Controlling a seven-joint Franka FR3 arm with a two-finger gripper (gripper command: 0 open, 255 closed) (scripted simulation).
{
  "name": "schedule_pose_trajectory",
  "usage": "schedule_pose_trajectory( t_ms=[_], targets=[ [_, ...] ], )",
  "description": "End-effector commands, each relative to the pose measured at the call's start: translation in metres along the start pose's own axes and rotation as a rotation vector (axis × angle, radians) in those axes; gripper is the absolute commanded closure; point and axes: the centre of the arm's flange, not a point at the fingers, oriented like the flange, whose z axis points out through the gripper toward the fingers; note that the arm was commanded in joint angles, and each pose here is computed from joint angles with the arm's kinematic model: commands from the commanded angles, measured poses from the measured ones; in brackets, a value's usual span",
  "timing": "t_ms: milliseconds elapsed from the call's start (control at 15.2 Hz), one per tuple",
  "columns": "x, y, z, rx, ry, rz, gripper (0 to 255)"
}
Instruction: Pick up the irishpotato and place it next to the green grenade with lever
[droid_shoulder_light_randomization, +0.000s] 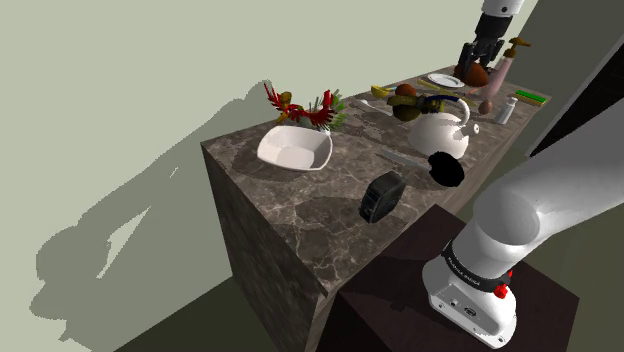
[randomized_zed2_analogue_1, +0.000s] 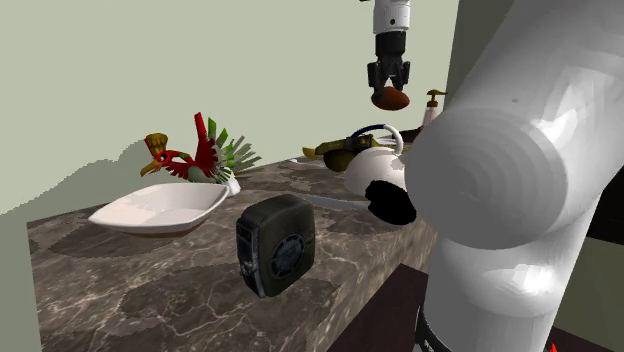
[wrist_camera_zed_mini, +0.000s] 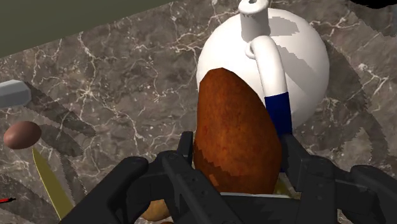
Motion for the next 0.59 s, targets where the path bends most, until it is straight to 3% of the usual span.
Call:
schedule_pose_trajectory(
  t_ms=[0, 528],
  targets=[
    [0.009, 0.027, 0.002, -0.002, 0.000, -0.002, 255],
    [0.037, 0.128, 0.011, -0.002, 0.000, -0.002, 255]
  ],
)
